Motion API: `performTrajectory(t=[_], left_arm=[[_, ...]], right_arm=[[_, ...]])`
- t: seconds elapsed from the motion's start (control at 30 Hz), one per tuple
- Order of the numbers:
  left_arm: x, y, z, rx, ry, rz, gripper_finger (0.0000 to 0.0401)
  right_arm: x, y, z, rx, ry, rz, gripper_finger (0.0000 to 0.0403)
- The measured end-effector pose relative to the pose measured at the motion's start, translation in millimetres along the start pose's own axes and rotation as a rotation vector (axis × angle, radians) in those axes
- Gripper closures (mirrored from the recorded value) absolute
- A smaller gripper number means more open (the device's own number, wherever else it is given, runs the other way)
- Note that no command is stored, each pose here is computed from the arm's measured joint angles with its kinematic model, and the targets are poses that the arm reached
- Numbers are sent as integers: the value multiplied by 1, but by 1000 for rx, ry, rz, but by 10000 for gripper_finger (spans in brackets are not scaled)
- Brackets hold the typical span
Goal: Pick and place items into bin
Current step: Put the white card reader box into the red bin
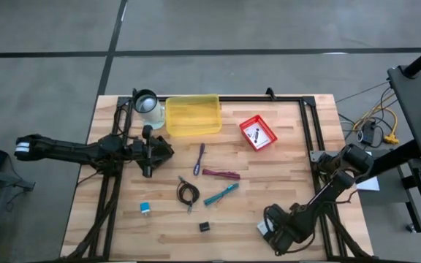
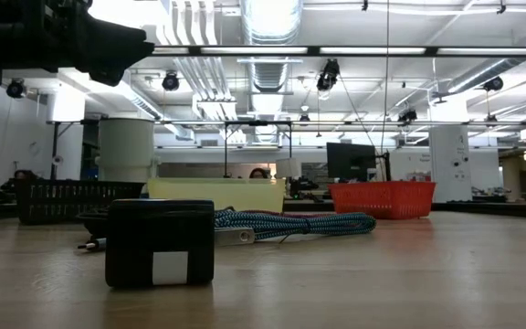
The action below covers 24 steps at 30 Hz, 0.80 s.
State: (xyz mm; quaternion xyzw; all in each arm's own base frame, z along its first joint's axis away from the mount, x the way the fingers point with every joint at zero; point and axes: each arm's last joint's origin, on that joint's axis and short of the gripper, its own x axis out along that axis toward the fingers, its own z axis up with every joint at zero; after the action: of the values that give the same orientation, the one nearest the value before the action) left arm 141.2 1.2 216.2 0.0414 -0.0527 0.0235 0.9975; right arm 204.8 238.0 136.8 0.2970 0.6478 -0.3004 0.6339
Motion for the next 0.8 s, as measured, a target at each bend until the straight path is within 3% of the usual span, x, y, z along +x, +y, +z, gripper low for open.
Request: performTrajectory(t=[0.17, 0.47, 0.8], left_arm=[[0, 0, 0, 0, 0, 0, 241], [0, 0, 0, 0, 3, 0, 241], [0, 0, -1, 0, 7, -1, 241]], right_arm=[[-10, -2, 8, -28, -48, 31, 390], [-56, -18, 37, -89, -214, 115, 392], [-88, -53, 113, -170, -280, 104, 392]])
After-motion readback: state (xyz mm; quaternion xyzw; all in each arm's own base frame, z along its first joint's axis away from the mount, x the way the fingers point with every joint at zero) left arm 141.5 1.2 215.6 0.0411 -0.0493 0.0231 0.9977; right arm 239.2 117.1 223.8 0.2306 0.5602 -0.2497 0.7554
